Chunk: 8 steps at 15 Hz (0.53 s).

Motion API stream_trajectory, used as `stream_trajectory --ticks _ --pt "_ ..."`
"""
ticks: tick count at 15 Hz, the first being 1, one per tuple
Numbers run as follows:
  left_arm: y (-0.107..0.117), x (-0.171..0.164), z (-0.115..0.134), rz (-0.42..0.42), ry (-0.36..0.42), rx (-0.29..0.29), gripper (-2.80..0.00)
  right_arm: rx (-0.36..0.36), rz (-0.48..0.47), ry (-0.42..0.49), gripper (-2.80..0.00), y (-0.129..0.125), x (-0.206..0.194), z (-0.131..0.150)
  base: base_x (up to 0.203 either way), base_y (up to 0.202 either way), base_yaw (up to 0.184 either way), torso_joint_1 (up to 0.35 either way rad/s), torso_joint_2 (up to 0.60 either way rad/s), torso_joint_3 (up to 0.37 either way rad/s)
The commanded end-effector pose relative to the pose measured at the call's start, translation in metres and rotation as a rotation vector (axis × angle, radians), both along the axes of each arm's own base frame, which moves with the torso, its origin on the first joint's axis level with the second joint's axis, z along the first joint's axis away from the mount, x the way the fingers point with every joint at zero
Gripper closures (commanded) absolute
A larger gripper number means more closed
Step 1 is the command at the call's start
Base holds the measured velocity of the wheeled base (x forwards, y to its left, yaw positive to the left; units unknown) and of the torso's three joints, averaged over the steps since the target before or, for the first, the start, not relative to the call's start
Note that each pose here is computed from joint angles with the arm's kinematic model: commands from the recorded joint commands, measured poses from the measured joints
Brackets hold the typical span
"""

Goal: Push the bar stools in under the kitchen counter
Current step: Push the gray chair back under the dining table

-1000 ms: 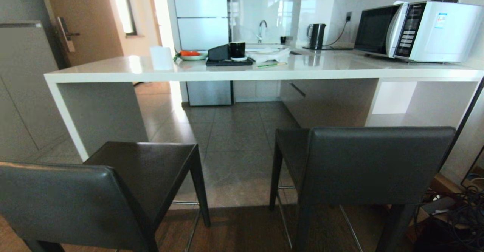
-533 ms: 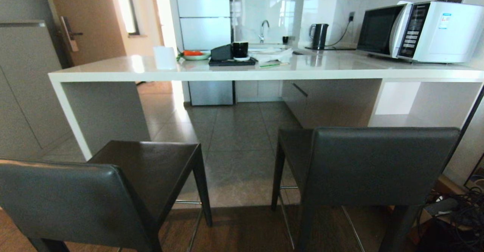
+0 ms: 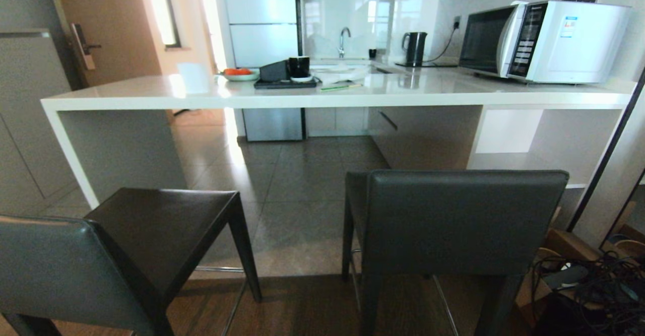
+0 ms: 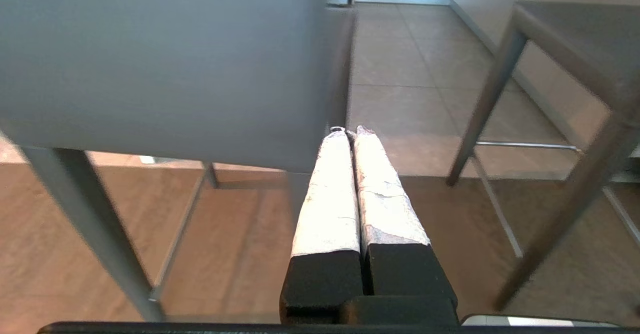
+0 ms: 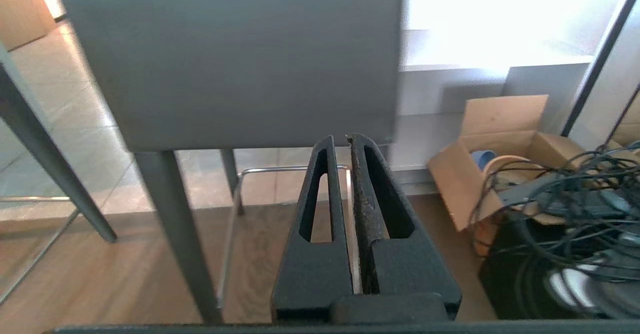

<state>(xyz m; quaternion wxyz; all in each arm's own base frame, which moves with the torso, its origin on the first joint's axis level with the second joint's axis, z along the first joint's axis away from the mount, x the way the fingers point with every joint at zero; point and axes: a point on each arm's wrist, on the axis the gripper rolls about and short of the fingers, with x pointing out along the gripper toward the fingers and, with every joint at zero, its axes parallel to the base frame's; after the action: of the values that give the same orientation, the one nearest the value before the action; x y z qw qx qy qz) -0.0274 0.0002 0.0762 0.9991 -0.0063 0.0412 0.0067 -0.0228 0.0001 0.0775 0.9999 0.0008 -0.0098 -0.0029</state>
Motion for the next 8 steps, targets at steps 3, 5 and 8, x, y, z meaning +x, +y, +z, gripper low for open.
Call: stream_trajectory --ticks 3,5,8 --pt "0.0000 0.0000 0.0000 0.001 0.000 -0.001 0.00 0.000 0.000 0.008 0.00 0.0000 0.0006 -0.0018 0.000 -0.194 0.001 0.002 0.00 0.005" --pt "0.0000 0.0000 0.0000 0.001 0.000 -0.001 0.00 0.000 0.000 0.007 0.00 0.0000 0.0006 -0.0016 0.000 -0.194 0.002 0.001 0.00 0.002" --pt "0.0000 0.0000 0.0000 0.001 0.000 -0.001 0.00 0.000 0.000 0.007 0.00 0.0000 0.0006 -0.0016 0.000 -0.194 0.001 0.002 0.01 0.002"
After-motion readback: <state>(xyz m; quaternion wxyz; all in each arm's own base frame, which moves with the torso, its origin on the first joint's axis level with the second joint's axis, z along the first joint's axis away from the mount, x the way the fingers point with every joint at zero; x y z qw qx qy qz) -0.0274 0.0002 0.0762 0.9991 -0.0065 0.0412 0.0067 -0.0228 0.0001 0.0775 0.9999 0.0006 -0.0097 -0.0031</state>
